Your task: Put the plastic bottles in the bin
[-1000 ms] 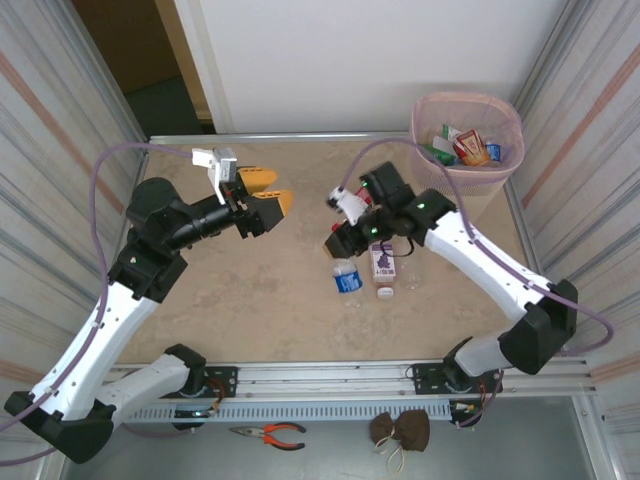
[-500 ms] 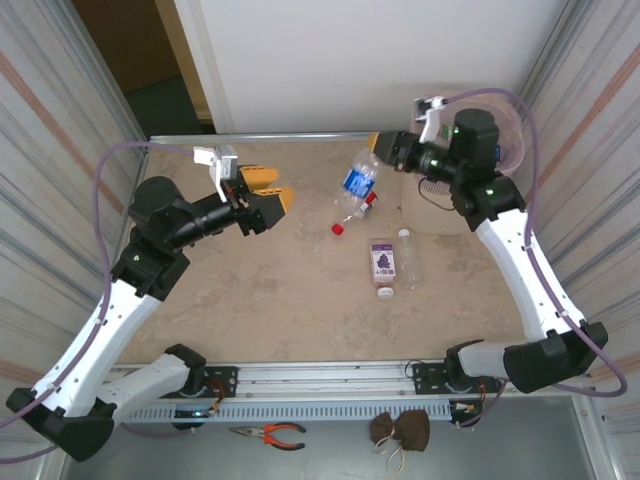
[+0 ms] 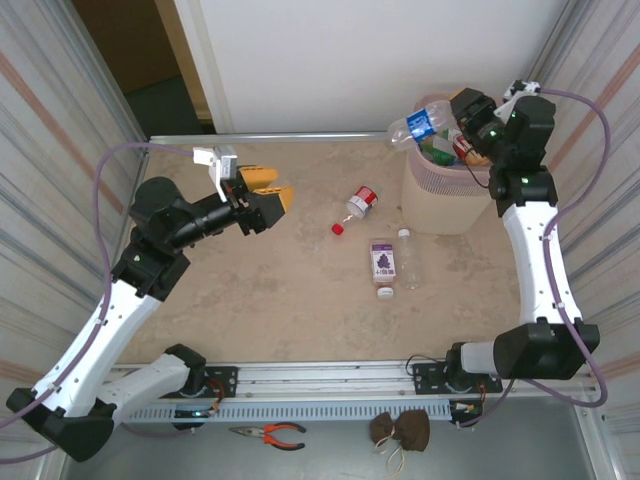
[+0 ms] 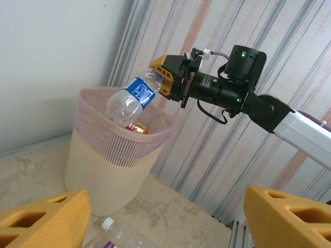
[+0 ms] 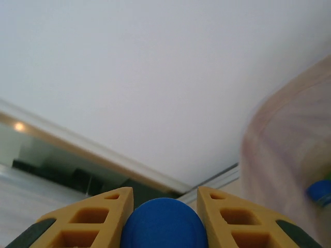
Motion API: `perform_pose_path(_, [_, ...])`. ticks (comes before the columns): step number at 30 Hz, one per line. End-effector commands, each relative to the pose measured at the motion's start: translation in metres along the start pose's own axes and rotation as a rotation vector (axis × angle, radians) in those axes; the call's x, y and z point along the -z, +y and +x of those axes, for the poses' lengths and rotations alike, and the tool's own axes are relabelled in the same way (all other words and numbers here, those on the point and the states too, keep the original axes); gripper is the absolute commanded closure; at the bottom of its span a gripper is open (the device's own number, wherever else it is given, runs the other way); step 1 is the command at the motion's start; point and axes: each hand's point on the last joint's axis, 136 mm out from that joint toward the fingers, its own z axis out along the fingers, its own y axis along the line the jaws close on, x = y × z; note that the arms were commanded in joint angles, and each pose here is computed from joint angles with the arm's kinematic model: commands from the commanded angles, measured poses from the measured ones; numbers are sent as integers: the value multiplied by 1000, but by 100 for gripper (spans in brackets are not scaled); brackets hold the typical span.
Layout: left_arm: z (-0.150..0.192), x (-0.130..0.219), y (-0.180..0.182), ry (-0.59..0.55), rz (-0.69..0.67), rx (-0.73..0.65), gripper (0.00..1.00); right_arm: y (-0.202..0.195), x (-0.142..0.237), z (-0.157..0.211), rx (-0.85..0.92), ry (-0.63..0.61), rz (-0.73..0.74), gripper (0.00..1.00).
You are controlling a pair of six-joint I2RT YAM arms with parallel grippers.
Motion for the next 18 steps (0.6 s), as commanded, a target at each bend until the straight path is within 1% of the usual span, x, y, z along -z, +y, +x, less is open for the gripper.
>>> perform_pose_path(1, [-8, 5, -3, -39, 1, -17, 22, -10, 0, -44, -37, -153, 38, 82])
perform_pose_path(5, [-8, 6, -2, -40, -7, -11, 22, -44, -9, -68, -67, -232, 113, 82])
perform_pose_path(8, [-7, 5, -1, -38, -8, -4, 22, -62, -19, -82, -75, -265, 149, 82])
perform_pose_path(12, [-4, 3, 1, -31, -11, 8, 22, -78, -39, -91, -82, -270, 167, 82])
perform_pose_path(18, [0, 0, 6, -27, -14, 27, 22, -105, -71, -89, -113, -247, 189, 82])
